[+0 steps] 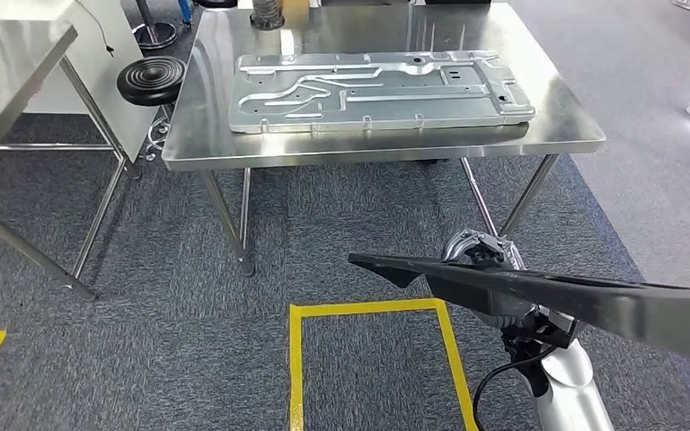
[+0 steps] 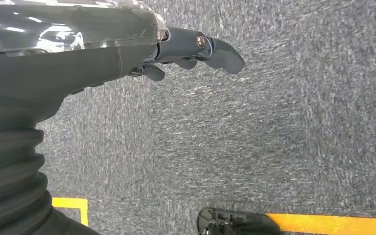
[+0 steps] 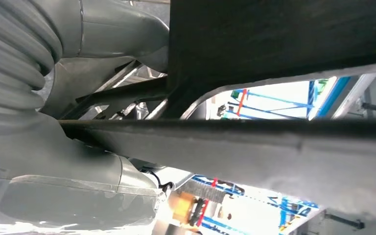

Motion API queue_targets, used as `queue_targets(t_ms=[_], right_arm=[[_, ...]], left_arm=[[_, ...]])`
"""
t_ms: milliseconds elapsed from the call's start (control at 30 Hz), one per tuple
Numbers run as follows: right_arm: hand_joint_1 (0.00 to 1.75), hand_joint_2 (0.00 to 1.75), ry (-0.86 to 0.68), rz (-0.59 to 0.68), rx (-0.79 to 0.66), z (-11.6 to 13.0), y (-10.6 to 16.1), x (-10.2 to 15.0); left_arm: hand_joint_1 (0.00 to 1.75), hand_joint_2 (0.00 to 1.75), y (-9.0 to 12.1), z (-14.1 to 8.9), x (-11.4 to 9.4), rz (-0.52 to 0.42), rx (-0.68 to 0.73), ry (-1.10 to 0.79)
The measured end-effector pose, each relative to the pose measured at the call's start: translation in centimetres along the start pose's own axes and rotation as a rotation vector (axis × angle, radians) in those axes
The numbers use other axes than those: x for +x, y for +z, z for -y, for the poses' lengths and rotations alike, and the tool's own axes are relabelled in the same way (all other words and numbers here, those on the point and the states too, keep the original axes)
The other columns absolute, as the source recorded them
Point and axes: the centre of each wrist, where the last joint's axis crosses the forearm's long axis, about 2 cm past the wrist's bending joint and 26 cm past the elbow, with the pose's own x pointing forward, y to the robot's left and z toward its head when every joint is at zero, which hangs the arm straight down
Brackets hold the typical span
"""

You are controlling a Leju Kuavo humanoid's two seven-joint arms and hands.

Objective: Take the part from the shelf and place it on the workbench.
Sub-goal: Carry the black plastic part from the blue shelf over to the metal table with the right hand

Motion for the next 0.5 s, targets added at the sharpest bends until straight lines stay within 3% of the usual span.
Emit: queue_targets(t_ms=[500], right_arm=[[1.24,1.75,-0.005,-0.008,-0.002,-0.34,0.32,-0.05]], left_arm=[[0.0,1.75,0.03,-0.02,-0.18,-0.001,-0.002,-0.004]])
